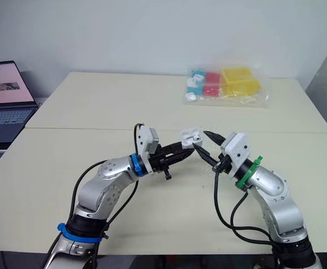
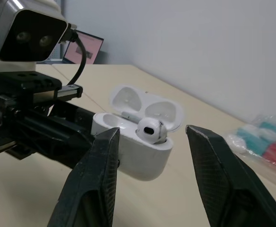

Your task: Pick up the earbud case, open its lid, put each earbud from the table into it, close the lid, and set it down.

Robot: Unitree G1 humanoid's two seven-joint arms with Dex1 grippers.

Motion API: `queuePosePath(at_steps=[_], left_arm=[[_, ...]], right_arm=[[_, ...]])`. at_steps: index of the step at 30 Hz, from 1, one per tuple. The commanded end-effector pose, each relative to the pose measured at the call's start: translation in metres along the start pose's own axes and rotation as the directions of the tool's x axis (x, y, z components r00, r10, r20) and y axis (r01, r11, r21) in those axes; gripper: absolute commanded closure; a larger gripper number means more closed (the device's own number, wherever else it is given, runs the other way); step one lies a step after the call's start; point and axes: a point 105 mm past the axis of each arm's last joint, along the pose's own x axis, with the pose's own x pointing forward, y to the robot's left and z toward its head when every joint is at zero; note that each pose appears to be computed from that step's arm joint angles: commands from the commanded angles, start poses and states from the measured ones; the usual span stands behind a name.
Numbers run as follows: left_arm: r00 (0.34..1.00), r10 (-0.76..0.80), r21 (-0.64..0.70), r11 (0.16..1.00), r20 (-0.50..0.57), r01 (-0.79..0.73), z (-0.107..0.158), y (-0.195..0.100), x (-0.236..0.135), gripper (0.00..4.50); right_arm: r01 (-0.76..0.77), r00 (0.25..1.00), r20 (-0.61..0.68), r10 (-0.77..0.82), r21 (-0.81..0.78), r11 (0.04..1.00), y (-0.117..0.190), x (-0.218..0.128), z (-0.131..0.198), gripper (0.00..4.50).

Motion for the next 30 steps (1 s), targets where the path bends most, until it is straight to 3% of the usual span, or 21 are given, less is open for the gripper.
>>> queuePosePath(at_steps=[1, 8, 15, 21, 25, 30], left_arm=[[0.998, -0.025, 0.054, 0.998, 0.06, 0.022, 0.018, -0.006, 0.002, 3.74], [0.999, 0.002, 0.06, 0.998, 0.04, -0.004, 0.008, -0.001, -0.004, 3.74], [1.0, 0.004, 0.086, 0.996, 0.029, -0.006, 0.004, 0.001, -0.009, 3.74], [1.0, -0.005, 0.113, 0.994, 0.014, 0.003, 0.001, 0.002, -0.013, 3.74], [1.0, -0.013, 0.124, 0.992, 0.006, 0.012, -0.002, 0.0, -0.014, 3.74], [1.0, -0.023, 0.132, 0.991, 0.004, 0.022, -0.004, -0.003, -0.013, 3.74]], right_arm=[[-0.008, 0.999, 0.05, 0.009, -0.012, 1.0, 0.0, -0.006, 0.02, 2.42], [-0.067, 0.997, 0.045, 0.066, 0.017, 0.998, 0.0, -0.023, 0.046, 2.42], [-0.124, 0.988, -0.078, 0.131, 0.088, 0.988, -0.011, -0.05, 0.051, 2.42], [-0.041, 0.972, -0.224, 0.071, 0.133, 0.99, -0.027, -0.073, 0.031, 2.42], [0.075, 0.927, -0.373, -0.031, 0.105, 0.992, -0.033, -0.083, -0.001, 2.42], [0.157, 0.908, -0.405, -0.106, 0.094, 0.983, -0.038, -0.085, -0.015, 2.42]])
